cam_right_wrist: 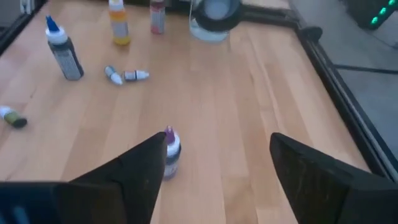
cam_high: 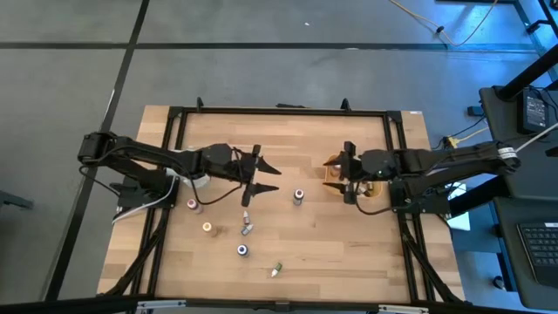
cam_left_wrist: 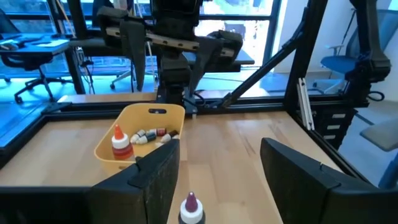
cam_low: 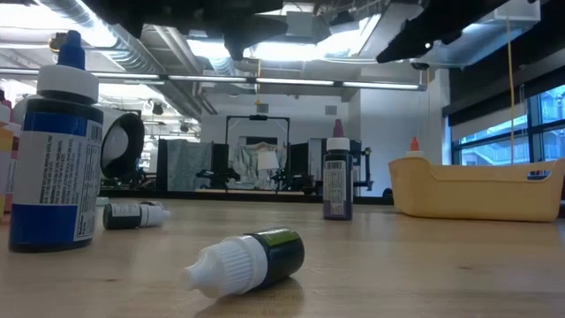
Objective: Pick & Place food coloring
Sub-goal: Put the violet food coloring into the yellow bin
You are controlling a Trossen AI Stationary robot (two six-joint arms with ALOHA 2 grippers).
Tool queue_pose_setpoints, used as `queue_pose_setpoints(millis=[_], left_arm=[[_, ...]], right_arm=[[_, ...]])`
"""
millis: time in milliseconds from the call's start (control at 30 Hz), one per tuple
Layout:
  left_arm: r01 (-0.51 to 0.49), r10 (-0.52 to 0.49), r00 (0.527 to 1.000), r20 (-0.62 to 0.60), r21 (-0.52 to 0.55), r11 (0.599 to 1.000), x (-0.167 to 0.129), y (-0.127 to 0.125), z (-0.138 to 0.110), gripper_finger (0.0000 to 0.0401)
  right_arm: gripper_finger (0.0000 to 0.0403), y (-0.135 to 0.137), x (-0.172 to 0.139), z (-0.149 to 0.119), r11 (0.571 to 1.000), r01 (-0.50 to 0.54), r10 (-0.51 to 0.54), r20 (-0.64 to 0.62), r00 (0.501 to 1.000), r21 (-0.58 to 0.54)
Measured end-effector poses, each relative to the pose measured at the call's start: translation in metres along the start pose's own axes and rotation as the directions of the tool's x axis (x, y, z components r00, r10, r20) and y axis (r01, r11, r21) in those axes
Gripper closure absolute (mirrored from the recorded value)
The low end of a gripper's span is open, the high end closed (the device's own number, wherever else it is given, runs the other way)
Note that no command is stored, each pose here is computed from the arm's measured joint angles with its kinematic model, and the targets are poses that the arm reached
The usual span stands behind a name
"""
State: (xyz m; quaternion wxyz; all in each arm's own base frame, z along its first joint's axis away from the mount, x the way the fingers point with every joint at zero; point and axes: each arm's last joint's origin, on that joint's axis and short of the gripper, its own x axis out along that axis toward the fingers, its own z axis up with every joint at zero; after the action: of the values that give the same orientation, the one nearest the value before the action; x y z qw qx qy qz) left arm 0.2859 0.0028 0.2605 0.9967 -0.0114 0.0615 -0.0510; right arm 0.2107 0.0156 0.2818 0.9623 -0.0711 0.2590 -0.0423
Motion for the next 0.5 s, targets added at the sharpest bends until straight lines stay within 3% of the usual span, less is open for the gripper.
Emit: queue_pose_setpoints(millis=[167, 333, 500], left_arm=[[-0.002, 0.002, 1.0, -0.007, -0.001, 1.0, 0.0, 0.0, -0.001, 0.0178], [-0.002, 0.002, 1.0, -0.008, -0.001, 1.0, 0.0, 0.0, -0.001, 0.0182], [-0.002, 0.002, 1.0, -0.026, -0.003, 1.0, 0.0, 0.0, -0.003, 0.0178]], right_arm=[[0.0125, 0.002, 0.018, 0.01, 0.994, -0.11, 0.109, -0.043, 0.993, -0.019], [0.0135, 0.008, 0.051, 0.017, 0.987, -0.14, 0.131, -0.12, 0.984, -0.072], [0.014, 0.016, 0.086, 0.006, 0.979, -0.178, 0.151, -0.234, 0.96, -0.098]])
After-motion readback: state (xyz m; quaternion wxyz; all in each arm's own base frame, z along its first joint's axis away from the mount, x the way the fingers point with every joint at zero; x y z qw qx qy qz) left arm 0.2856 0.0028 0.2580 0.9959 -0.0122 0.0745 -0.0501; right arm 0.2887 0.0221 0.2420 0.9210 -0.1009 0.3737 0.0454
